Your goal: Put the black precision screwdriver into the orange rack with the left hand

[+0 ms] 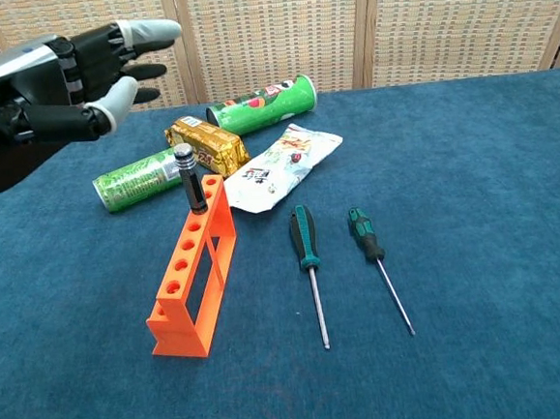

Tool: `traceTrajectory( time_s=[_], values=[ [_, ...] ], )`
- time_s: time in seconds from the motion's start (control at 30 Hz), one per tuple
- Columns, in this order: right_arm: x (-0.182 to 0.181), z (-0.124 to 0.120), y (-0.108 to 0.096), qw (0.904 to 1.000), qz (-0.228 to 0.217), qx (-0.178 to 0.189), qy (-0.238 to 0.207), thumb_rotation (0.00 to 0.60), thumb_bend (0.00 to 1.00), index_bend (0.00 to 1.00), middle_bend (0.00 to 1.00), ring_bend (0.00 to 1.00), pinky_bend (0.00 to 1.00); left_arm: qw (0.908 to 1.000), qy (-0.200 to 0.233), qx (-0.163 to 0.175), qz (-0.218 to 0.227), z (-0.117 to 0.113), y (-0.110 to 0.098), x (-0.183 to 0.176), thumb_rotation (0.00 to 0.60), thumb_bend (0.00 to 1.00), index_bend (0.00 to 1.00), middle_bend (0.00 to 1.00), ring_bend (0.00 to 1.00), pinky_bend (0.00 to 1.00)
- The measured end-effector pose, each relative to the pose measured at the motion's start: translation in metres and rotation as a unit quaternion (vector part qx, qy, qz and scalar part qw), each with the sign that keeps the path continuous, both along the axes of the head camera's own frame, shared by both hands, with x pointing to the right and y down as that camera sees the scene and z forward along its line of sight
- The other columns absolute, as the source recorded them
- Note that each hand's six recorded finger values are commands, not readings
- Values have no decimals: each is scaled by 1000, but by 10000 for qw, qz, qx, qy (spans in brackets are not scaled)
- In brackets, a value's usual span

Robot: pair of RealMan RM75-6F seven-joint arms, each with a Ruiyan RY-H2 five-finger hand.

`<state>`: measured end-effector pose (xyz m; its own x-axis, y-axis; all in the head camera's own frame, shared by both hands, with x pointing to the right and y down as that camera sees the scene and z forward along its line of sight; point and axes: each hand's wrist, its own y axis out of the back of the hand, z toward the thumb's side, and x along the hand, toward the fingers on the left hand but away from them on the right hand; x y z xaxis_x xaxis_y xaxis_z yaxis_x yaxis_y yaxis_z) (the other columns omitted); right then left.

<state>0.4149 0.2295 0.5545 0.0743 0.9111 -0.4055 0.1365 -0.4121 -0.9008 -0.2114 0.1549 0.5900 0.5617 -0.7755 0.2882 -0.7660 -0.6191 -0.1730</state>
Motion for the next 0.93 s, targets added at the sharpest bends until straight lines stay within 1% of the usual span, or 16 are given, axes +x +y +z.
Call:
traceTrajectory(
  time_s=[0.07,0.17,0.27,0.3,0.4,0.43,0.47,0.5,0.53,0.57,0.6,0.63,0.7,0.73,0.8,0.93],
  values=[
    [0,0,0,10000,0,13,-2,600,228,0,0,0,0,9997,-178,181,-5,-4,-2,-6,600,427,136,0,0,0],
    [0,0,0,10000,-4,17,13,600,228,0,0,0,0,9964,-631,560,0,-8,-5,-19,600,379,131,0,0,0],
    [-1,0,0,10000,-31,11,42,600,227,0,0,0,0,9837,-1413,1108,51,-10,-4,-37,600,346,129,0,0,0],
    [-2,1,1,10000,-45,8,55,600,228,0,0,0,0,9748,-1782,1341,77,-10,-3,-44,600,332,129,0,0,0],
    [-3,1,1,9999,-73,4,85,600,228,0,0,0,0,9471,-2643,1814,120,-11,0,-63,600,312,126,0,0,0],
    [-4,1,1,9999,-80,2,91,600,228,0,0,0,0,9325,-3017,1983,125,-11,3,-73,600,309,125,0,0,0],
    [-4,2,1,9999,-85,0,98,600,228,0,0,0,0,9211,-3286,2086,122,-11,5,-80,600,307,124,0,0,0],
    [-5,2,1,9999,-93,-5,108,600,228,0,0,0,0,9020,-3710,2208,106,-11,10,-94,600,307,124,0,0,0],
    [-5,2,2,9999,-101,-9,116,600,228,0,0,0,0,8944,-3872,2238,95,-11,12,-99,600,307,123,0,0,0],
    [-6,3,2,9999,-109,-14,124,600,228,0,0,0,0,8828,-4116,2263,76,-10,16,-108,600,307,123,0,0,0],
    [-7,3,2,9998,-125,-24,134,600,228,0,0,0,0,8709,-4361,2265,56,-9,21,-118,600,307,122,0,0,0],
    [-7,4,2,9998,-134,-29,141,600,228,0,0,0,0,8555,-4663,2250,30,-8,27,-131,600,308,121,0,0,0],
    [-9,4,2,9998,-154,-29,145,600,228,0,0,0,0,8312,-5094,2228,-17,-7,37,-151,600,307,119,0,0,0],
    [-10,4,2,9998,-162,-27,141,600,228,0,0,0,0,8229,-5228,2225,-46,-8,41,-158,600,307,117,0,0,0],
    [-12,5,2,9998,-175,-32,134,600,228,0,0,0,0,8101,-5426,2218,-119,-10,48,-169,600,307,113,0,0,0],
    [-14,8,2,9997,-198,-68,134,600,228,0,0,0,0,8018,-5560,2180,-221,-13,59,-181,600,308,110,0,0,0]
  ],
)
